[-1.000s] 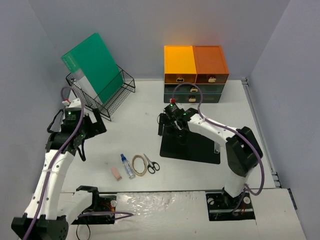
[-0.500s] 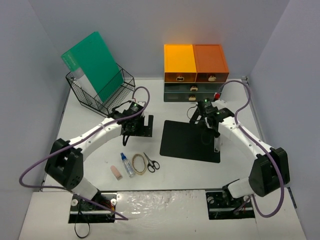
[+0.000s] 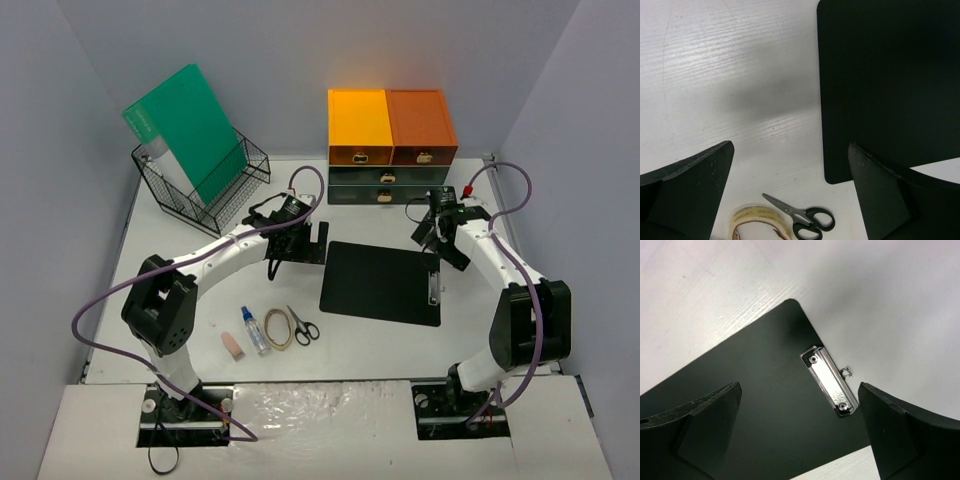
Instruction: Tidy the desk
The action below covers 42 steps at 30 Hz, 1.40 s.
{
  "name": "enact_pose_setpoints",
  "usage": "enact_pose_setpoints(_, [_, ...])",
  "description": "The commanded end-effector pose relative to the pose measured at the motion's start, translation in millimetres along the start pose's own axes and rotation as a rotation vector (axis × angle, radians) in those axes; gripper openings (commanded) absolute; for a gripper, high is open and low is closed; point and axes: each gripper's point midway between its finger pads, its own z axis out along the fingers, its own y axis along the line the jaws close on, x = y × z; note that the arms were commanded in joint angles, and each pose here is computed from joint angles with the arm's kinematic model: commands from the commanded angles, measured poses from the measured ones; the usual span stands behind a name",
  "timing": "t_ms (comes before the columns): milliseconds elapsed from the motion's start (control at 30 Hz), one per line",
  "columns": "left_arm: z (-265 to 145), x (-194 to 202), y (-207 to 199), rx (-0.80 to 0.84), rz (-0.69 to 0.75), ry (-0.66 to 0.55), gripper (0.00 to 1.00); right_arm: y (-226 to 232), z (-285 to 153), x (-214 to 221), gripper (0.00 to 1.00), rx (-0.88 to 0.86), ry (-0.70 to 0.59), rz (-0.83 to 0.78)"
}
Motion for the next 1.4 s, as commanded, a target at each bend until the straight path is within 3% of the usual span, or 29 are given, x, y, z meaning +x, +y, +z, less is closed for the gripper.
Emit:
enact_pose_setpoints(0, [-11,-39,-22,0.054,0.007,-0.110,0.97,-13,11,12,1.00,0.017,0.035,0.004])
enact_pose_setpoints(333, [-3,-41,-27,0.047,0.031,-0.103,0.97,-46,24,48,0.98,0.084,0.081,0.009])
enact_pose_setpoints(567, [2,-40,-26,0.039,0.040,-0.094,0.97,-50,37,63,0.69,0.082,0.098,0.009])
enact_pose_setpoints(900, [9,-36,-23,-0.001,0.088,-0.065,0.97,-55,42,57,0.52,0.110,0.055,0.000])
enact_pose_setpoints(1133, [12,-33,-22,-0.004,0.105,-0.047,0.97,-56,32,43,0.52,0.098,0.008,0.042])
enact_pose_setpoints(1367, [14,-33,-23,-0.002,0.106,-0.045,0.97,-67,40,56,0.52,0.144,0.050,0.031])
